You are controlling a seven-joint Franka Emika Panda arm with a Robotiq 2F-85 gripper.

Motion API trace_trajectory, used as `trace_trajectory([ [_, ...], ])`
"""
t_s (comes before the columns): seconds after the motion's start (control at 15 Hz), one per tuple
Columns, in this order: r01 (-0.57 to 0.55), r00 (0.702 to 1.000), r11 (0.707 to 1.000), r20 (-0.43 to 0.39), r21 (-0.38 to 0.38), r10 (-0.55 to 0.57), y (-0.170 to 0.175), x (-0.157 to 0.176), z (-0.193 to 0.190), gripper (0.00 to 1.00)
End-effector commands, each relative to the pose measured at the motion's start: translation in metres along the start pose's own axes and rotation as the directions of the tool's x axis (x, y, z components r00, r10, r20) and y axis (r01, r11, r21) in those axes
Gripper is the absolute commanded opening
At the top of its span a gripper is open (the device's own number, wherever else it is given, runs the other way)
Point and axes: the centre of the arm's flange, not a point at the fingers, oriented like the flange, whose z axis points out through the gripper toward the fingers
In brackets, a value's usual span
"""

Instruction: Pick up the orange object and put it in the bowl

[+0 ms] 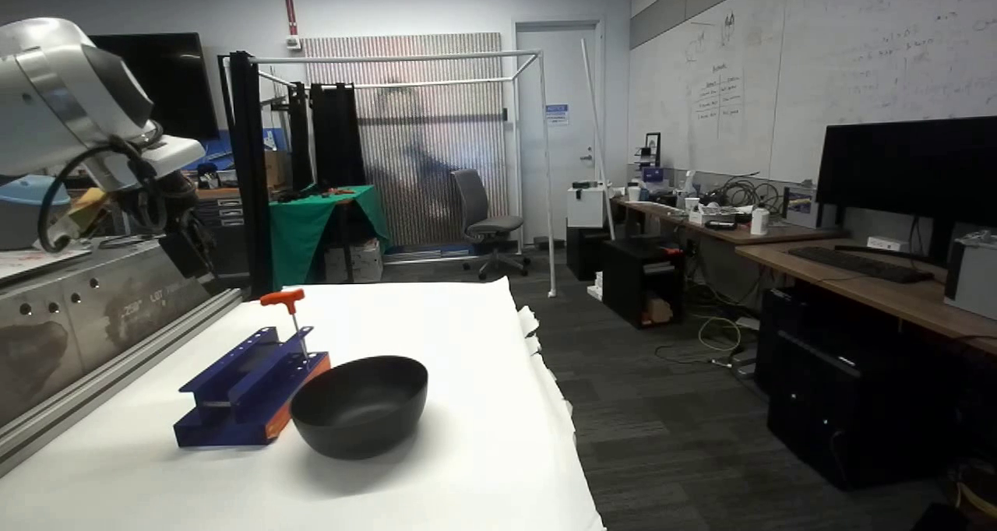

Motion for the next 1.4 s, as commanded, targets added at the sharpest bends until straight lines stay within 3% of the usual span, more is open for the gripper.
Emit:
trace_trajectory([
  [0.0,-0.176,0.983,0.983,-0.051,0.056,0.179,-0.020,0.017,-0.001,1.00],
  [0.33,-0.358,0.919,0.927,-0.132,0.114,0.371,-0.025,0.028,0.003,1.00],
  [0.4,-0.292,0.951,0.954,-0.087,0.067,0.297,-0.012,0.031,0.002,1.00],
  [0.67,-0.325,0.937,0.942,-0.107,0.083,0.333,-0.015,0.029,0.005,1.00],
  [0.93,-0.420,0.906,0.908,-0.053,-0.005,0.419,-0.025,0.056,0.021,1.00],
  [1.33,-0.510,0.860,0.859,-0.019,-0.049,0.510,-0.036,0.089,0.049,1.00],
])
